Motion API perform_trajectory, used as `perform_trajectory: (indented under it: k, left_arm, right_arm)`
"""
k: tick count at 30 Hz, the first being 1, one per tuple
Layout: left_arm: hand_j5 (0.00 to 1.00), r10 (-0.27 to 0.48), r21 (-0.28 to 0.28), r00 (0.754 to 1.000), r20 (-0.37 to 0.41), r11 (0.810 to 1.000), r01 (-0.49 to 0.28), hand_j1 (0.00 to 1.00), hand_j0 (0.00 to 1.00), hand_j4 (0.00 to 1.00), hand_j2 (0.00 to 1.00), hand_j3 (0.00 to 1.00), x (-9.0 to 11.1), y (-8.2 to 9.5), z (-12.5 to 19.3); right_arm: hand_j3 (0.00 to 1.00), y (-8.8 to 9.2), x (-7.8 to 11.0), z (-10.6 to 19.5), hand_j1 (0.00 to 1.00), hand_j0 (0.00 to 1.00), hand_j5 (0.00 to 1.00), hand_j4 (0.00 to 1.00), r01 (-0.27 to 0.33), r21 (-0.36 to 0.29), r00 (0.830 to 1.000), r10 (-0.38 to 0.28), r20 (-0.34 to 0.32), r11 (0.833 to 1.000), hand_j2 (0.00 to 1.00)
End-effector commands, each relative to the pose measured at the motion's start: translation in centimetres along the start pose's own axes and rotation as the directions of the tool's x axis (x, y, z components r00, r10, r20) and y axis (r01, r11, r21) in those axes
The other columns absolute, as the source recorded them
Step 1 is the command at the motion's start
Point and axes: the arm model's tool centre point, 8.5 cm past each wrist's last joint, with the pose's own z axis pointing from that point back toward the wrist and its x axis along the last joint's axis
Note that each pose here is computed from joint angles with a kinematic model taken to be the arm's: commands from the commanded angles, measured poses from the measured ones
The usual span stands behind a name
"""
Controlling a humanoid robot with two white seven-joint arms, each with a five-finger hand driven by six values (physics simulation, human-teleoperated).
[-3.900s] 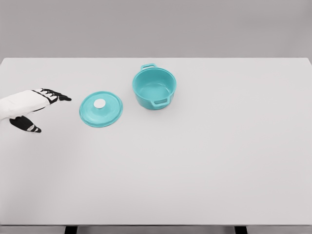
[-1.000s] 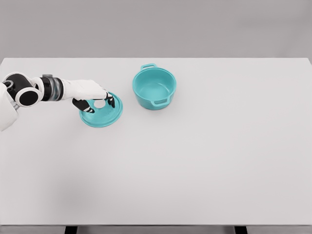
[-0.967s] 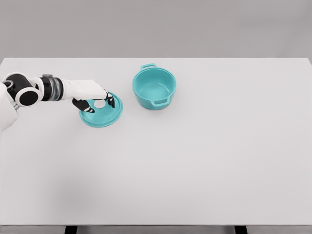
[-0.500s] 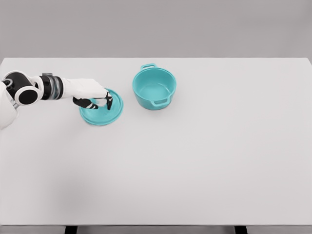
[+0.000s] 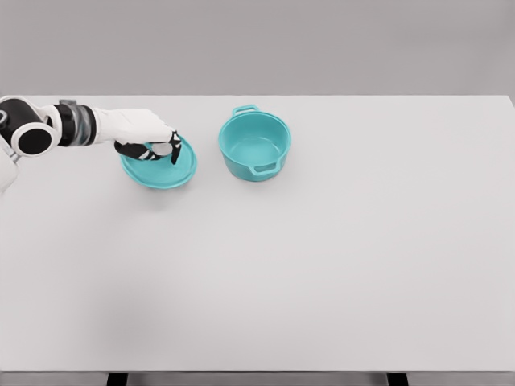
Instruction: Cover the pot with left arm
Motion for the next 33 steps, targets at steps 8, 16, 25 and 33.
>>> perform_trajectory:
  k: [8,16,25,33]
  left_arm:
    - [0.47,0.03,0.05,0.999,0.028,0.998,-0.032,0.47,0.47,0.47,0.47,0.47,0.1,1.7,0.6]
    - [0.47,0.027,0.069,0.999,0.034,0.997,-0.029,0.47,0.47,0.47,0.47,0.47,0.3,2.6,0.7]
    - [0.47,0.016,0.088,0.999,0.04,0.996,-0.02,0.47,0.47,0.47,0.47,0.47,0.5,3.7,0.7]
    - [0.47,0.002,0.108,0.998,0.068,0.994,-0.009,0.47,0.47,0.47,0.47,0.47,1.7,5.1,-0.4]
  right_arm:
    - [1.0,0.0,0.0,0.0,1.0,1.0,1.0,1.0,0.0,0.0,1.0,0.0,0.0,1.0,1.0]
    - [1.0,0.0,0.0,0.0,1.0,1.0,1.0,1.0,0.0,0.0,1.0,0.0,0.0,1.0,1.0]
    - [1.0,0.0,0.0,0.0,1.0,1.0,1.0,1.0,0.0,0.0,1.0,0.0,0.0,1.0,1.0]
    - [1.0,0.0,0.0,0.0,1.0,1.0,1.0,1.0,0.0,0.0,1.0,0.0,0.0,1.0,1.0]
